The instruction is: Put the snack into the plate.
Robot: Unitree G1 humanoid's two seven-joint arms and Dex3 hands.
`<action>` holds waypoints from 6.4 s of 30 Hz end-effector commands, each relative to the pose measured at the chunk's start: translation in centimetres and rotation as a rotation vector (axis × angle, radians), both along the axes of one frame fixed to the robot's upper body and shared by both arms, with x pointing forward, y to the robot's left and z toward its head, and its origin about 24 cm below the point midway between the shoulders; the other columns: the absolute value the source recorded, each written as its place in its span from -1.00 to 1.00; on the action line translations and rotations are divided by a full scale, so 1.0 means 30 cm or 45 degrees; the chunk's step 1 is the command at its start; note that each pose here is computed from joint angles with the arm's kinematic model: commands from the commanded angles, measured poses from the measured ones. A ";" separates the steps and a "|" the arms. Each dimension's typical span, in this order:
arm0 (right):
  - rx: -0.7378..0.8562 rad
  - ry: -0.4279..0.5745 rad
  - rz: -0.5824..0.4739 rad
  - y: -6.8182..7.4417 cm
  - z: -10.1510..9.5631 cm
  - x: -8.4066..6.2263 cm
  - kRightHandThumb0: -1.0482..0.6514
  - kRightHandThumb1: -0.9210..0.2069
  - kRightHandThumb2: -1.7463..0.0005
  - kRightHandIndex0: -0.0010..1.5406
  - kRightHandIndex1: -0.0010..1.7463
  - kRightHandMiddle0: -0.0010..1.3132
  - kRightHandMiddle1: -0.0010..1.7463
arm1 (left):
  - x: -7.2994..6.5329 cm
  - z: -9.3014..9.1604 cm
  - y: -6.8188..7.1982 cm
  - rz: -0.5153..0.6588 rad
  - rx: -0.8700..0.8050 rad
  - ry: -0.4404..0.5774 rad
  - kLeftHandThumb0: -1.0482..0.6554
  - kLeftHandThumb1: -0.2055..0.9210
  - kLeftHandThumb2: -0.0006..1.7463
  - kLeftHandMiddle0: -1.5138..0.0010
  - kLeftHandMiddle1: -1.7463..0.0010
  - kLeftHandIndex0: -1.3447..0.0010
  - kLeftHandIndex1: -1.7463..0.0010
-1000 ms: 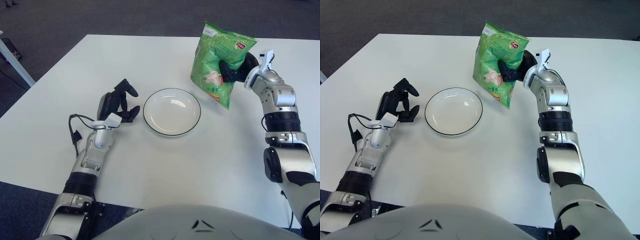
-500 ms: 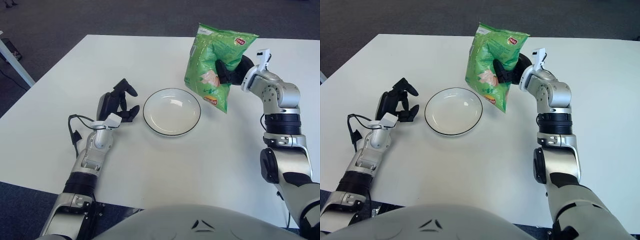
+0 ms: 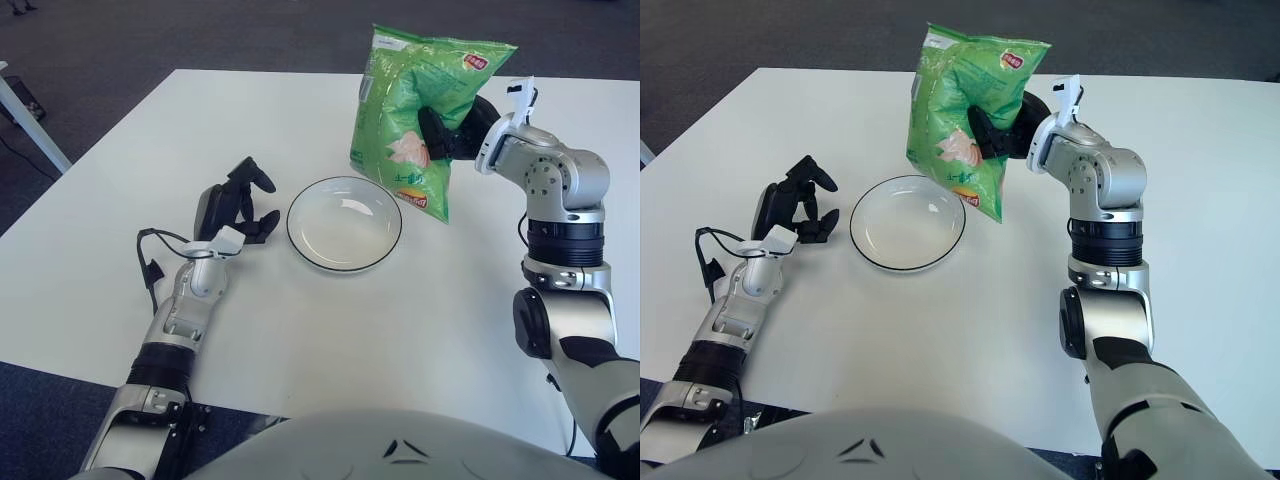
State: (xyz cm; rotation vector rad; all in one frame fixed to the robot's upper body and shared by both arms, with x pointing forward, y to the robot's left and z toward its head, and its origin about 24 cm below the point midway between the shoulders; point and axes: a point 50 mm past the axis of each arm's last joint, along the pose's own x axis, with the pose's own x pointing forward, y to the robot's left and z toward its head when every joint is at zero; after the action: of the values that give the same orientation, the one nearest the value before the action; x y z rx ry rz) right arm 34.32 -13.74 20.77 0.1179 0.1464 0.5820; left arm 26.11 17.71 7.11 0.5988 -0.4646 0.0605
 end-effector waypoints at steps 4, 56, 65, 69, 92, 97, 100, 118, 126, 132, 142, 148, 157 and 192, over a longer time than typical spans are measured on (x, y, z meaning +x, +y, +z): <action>-0.018 -0.084 0.054 0.053 0.063 -0.010 0.23 0.37 -0.70 0.03 0.88 -0.25 1.00 | -0.082 -0.188 -0.022 0.078 -0.058 0.294 -0.31 0.04 0.41 -0.57 -1.00 0.17 -1.00; -0.842 -1.669 0.328 0.197 0.004 -0.046 -0.33 0.10 -0.52 0.70 1.00 -0.05 1.00 | -0.070 -0.187 -0.073 0.180 -0.088 0.297 -0.31 0.04 0.41 -0.57 -1.00 0.17 -1.00; -0.866 -1.752 0.425 0.216 -0.055 -0.042 -0.32 0.06 -0.49 0.68 1.00 -0.08 1.00 | -0.070 -0.180 -0.084 0.201 -0.091 0.298 -0.31 0.04 0.42 -0.56 -1.00 0.16 -1.00; -0.898 -1.762 0.459 0.214 -0.067 -0.038 -0.32 0.06 -0.49 0.67 1.00 -0.08 1.00 | -0.071 -0.177 -0.087 0.201 -0.093 0.295 -0.31 0.03 0.42 -0.57 -1.00 0.16 -1.00; -1.123 -1.615 0.929 0.192 -0.131 -0.039 -0.31 -0.03 -0.42 0.47 1.00 -0.14 1.00 | -0.074 -0.169 -0.092 0.181 -0.109 0.318 -0.31 0.03 0.42 -0.56 -1.00 0.16 -1.00; -1.207 -1.589 1.029 0.186 -0.134 -0.040 -0.29 -0.16 -0.31 0.21 1.00 -0.23 1.00 | -0.075 -0.166 -0.093 0.185 -0.109 0.312 -0.31 0.04 0.42 -0.56 -1.00 0.16 -1.00; -1.238 -1.581 1.075 0.184 -0.135 -0.041 -0.28 -0.25 -0.23 0.07 1.00 -0.29 1.00 | -0.075 -0.165 -0.093 0.187 -0.108 0.311 -0.31 0.04 0.42 -0.55 -1.00 0.16 -1.00; -1.309 -1.457 1.301 0.153 -0.140 -0.035 -0.82 -1.00 0.52 -0.86 0.03 -1.00 0.34 | -0.066 -0.166 -0.090 0.148 -0.370 0.422 -0.30 0.07 0.39 -0.59 -1.00 0.18 -1.00; -1.347 -1.379 1.412 0.142 -0.133 -0.032 -0.86 -1.00 0.56 -0.99 -0.48 -1.00 -0.01 | -0.063 -0.162 -0.088 0.134 -0.487 0.464 -0.30 0.06 0.40 -0.64 -1.00 0.18 -1.00; -1.375 -1.358 1.506 0.137 -0.121 -0.032 -0.94 -1.00 0.66 -1.00 -0.94 -1.00 -0.54 | -0.061 -0.157 -0.090 0.164 -0.486 0.474 -0.31 0.06 0.40 -0.67 -1.00 0.17 -1.00; -1.377 -1.320 1.573 0.132 -0.083 -0.021 -1.00 -0.99 0.75 -1.00 -1.00 -1.00 -0.90 | -0.060 -0.158 -0.088 0.145 -0.482 0.489 -0.30 0.06 0.40 -0.67 -1.00 0.18 -1.00; -1.380 -1.352 1.586 0.127 -0.052 -0.014 -1.00 -0.94 0.80 -1.00 -1.00 -1.00 -0.99 | -0.060 -0.155 -0.090 0.144 -0.493 0.468 -0.30 0.07 0.39 -0.66 -1.00 0.18 -1.00; -1.348 -1.323 1.538 0.101 -0.019 0.005 -1.00 -0.89 0.84 -1.00 -1.00 -1.00 -1.00 | -0.057 -0.158 -0.093 0.151 -0.486 0.465 -0.30 0.08 0.38 -0.67 -1.00 0.19 -1.00; -1.181 -1.160 1.114 -0.063 0.290 0.063 -0.91 -0.77 0.89 -1.00 -1.00 -1.00 -1.00 | -0.046 -0.167 -0.086 0.142 -0.452 0.473 -0.30 0.08 0.38 -0.62 -1.00 0.19 -1.00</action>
State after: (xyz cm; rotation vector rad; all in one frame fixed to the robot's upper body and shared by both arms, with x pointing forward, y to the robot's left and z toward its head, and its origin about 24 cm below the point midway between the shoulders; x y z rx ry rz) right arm 36.29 -15.31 27.81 -1.1111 -0.4402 1.3629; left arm 27.03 15.98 6.87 0.3082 -0.2425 0.1432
